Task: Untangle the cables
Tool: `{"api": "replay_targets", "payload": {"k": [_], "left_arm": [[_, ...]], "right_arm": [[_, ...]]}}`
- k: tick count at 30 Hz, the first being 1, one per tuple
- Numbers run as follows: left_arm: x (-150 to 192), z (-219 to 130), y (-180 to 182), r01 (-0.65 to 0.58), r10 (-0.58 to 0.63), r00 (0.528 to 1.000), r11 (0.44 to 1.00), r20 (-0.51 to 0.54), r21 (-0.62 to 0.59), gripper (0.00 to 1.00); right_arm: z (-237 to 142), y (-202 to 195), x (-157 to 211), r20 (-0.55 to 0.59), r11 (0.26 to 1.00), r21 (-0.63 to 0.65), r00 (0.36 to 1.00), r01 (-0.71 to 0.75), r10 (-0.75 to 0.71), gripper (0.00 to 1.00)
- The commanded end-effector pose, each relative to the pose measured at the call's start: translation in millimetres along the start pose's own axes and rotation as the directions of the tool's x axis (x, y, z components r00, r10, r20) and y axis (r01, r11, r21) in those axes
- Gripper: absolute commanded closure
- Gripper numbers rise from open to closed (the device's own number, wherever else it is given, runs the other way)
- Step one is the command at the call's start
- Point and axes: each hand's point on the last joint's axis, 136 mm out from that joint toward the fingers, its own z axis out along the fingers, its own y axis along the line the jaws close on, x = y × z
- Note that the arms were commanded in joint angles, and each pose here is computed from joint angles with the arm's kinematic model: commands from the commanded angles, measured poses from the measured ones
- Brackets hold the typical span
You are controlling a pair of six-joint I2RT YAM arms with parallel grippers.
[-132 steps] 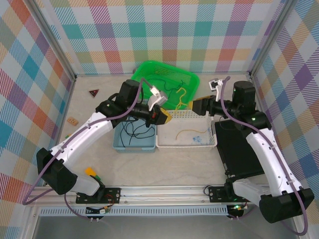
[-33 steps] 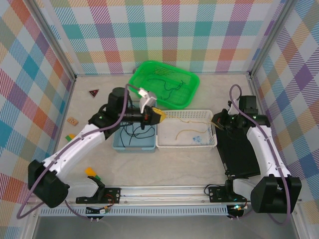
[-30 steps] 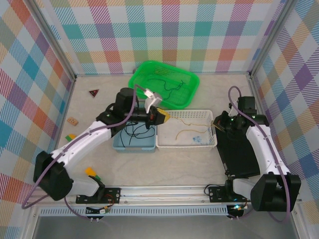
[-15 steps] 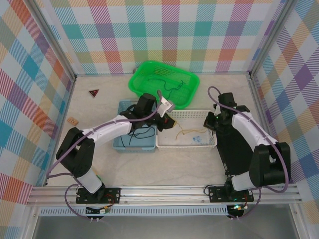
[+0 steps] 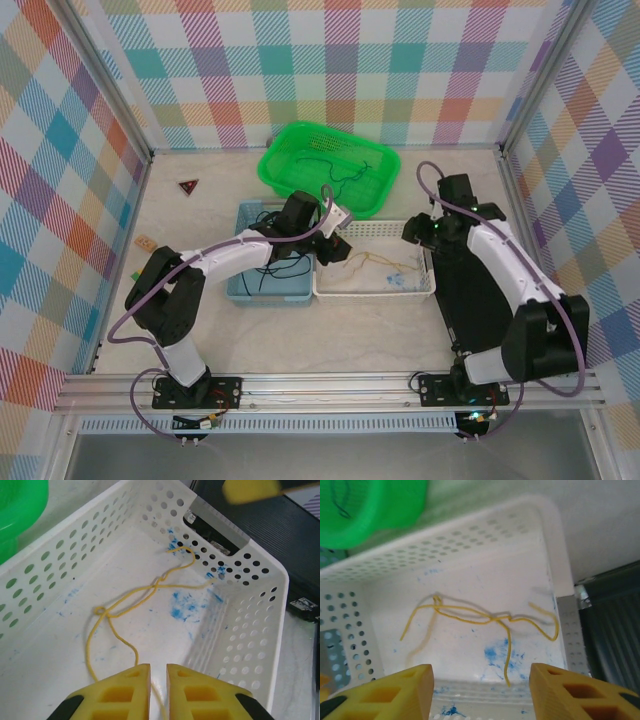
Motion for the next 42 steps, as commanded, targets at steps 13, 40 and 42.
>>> {"api": "replay_targets", "payload": {"k": [13,40,42], "left_arm": [[-49,-45,-15,-0.068,0.068,0.991,0.998,0.119,-0.004,0.21],[54,-368,133,0.696,0.097,0.673,0.255,0.733,-0.672,0.00],[95,-375,148,0.769,0.064,0.627,0.102,0.776,-0.631,0.00]], "right_arm": [[-78,-19,-22,0.237,1.000,0.031,0.972,-0.006,-0.002,0.35],[-90,-38,-39,0.640,0.968,0.123,0.728,0.220,-0.247,0.01],[-75,-53,-38,0.640,0.969,0.164,0.728,0.183,-0.246,0.01]]}}
